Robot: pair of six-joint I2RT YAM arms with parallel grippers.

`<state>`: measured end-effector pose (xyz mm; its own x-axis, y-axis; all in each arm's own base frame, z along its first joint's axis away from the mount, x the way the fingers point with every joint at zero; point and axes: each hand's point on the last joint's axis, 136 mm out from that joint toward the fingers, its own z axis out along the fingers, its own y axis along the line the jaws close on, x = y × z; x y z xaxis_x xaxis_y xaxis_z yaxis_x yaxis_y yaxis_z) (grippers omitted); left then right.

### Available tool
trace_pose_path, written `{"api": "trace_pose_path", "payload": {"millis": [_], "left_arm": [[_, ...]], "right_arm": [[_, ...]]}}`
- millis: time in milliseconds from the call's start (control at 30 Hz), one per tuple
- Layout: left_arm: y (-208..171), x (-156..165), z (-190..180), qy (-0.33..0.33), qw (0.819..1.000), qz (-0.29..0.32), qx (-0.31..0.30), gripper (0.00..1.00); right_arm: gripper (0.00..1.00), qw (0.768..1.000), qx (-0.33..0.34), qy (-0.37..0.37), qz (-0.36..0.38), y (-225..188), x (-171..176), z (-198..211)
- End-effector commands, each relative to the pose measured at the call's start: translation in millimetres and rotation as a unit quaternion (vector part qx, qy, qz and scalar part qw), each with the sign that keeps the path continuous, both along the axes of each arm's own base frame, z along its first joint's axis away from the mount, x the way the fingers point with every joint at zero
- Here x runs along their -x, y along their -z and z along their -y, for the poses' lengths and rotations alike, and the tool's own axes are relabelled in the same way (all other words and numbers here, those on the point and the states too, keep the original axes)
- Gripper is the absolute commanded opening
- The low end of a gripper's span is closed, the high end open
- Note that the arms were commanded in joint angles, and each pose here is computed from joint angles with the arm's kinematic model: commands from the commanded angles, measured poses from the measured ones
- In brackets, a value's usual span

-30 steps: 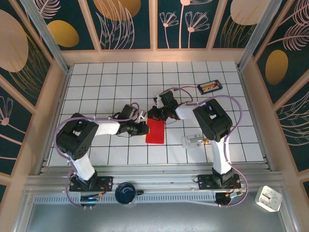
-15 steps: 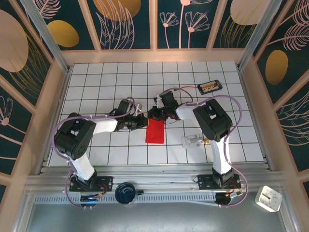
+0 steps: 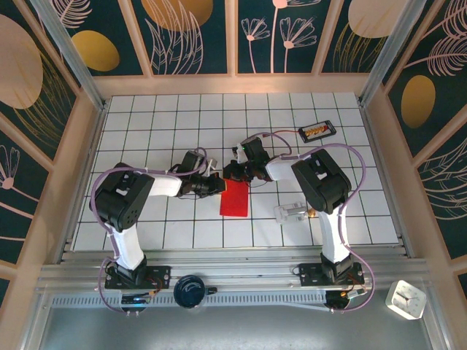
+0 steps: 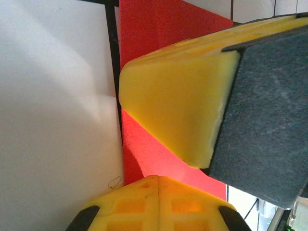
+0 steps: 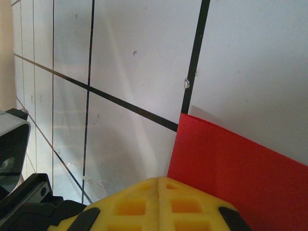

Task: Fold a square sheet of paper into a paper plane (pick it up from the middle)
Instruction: First fold in half a square sheet of paper at the center of the table.

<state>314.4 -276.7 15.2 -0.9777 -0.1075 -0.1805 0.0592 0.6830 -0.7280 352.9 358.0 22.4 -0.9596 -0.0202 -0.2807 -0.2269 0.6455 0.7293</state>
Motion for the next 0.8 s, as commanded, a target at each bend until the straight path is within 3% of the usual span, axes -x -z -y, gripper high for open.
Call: {"api": "trace_pose_path", "payload": {"millis": [0, 267, 767], "left_arm": [[10, 4, -2, 0.008, 1.000, -0.010, -0.011, 0.00], [18, 42, -15, 0.028, 0.998, -0.045, -0.030, 0.00], [18, 99, -10, 0.088, 0.993, -0.084, -0.009, 0.00]], "right_arm": [[0.05, 0.997, 0.058, 0.014, -0.040, 48, 12, 22], [0.05, 0.996, 0.067, 0.021, -0.047, 52, 12, 25], [0.04, 0.995, 0.075, 0.032, -0.060, 62, 15, 29]]}}
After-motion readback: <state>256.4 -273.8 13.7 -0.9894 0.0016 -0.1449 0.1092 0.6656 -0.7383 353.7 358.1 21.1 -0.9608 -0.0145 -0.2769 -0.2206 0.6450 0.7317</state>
